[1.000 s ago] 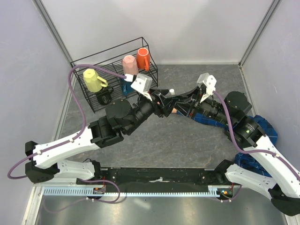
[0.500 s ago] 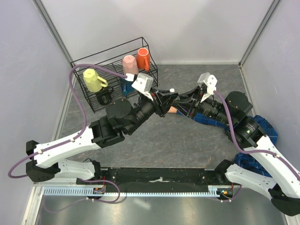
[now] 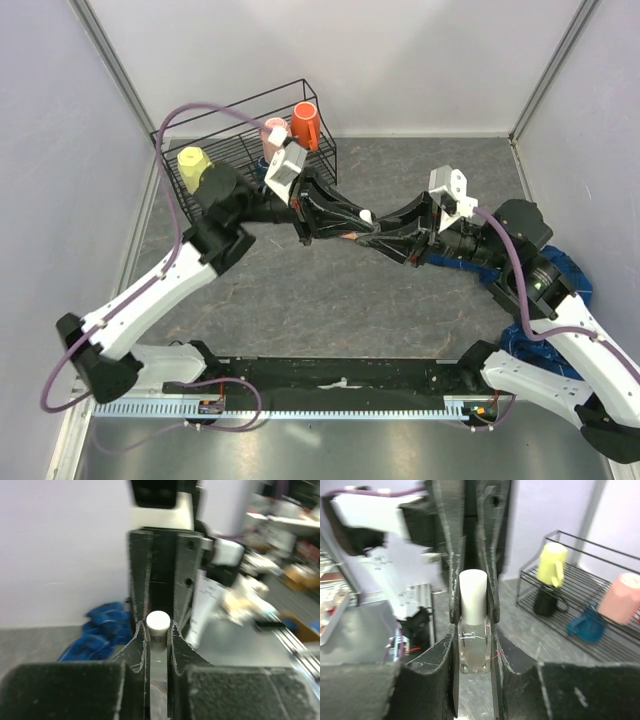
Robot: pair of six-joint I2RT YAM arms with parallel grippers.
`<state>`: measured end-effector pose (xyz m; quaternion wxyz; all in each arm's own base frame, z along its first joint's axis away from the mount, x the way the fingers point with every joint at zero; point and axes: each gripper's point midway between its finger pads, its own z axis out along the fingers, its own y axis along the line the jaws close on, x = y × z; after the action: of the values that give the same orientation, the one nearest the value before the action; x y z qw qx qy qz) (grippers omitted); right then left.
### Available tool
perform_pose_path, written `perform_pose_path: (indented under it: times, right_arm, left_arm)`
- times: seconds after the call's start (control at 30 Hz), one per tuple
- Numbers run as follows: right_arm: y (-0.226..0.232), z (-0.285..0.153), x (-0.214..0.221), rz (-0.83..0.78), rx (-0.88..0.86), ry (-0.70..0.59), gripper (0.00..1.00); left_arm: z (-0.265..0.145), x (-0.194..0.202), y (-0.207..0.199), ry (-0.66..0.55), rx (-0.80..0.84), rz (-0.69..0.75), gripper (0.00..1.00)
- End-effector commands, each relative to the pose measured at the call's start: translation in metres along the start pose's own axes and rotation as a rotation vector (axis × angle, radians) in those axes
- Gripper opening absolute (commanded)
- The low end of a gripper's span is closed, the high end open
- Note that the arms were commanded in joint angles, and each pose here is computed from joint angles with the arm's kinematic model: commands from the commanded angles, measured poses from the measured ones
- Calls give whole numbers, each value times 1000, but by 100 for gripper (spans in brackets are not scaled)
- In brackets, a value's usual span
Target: Paint the nails
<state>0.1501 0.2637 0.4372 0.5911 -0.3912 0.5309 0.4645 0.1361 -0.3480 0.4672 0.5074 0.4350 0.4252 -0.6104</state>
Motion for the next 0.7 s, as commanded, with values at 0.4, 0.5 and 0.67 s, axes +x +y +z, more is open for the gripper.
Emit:
perform_pose_path:
  times: [0.4, 0.5, 0.67]
  right_arm:
    - [7, -2, -28, -60, -30, -74, 0]
    - [2, -2, -29, -58, -2, -74, 0]
    - [-13, -1, -26, -45, 80, -59, 0]
  left_arm:
    - [-40, -2, 40, 199, 268, -134, 41]
    - [-44, -9, 50, 162, 100, -130, 78]
    - [-60, -26, 85, 32, -324, -140, 89]
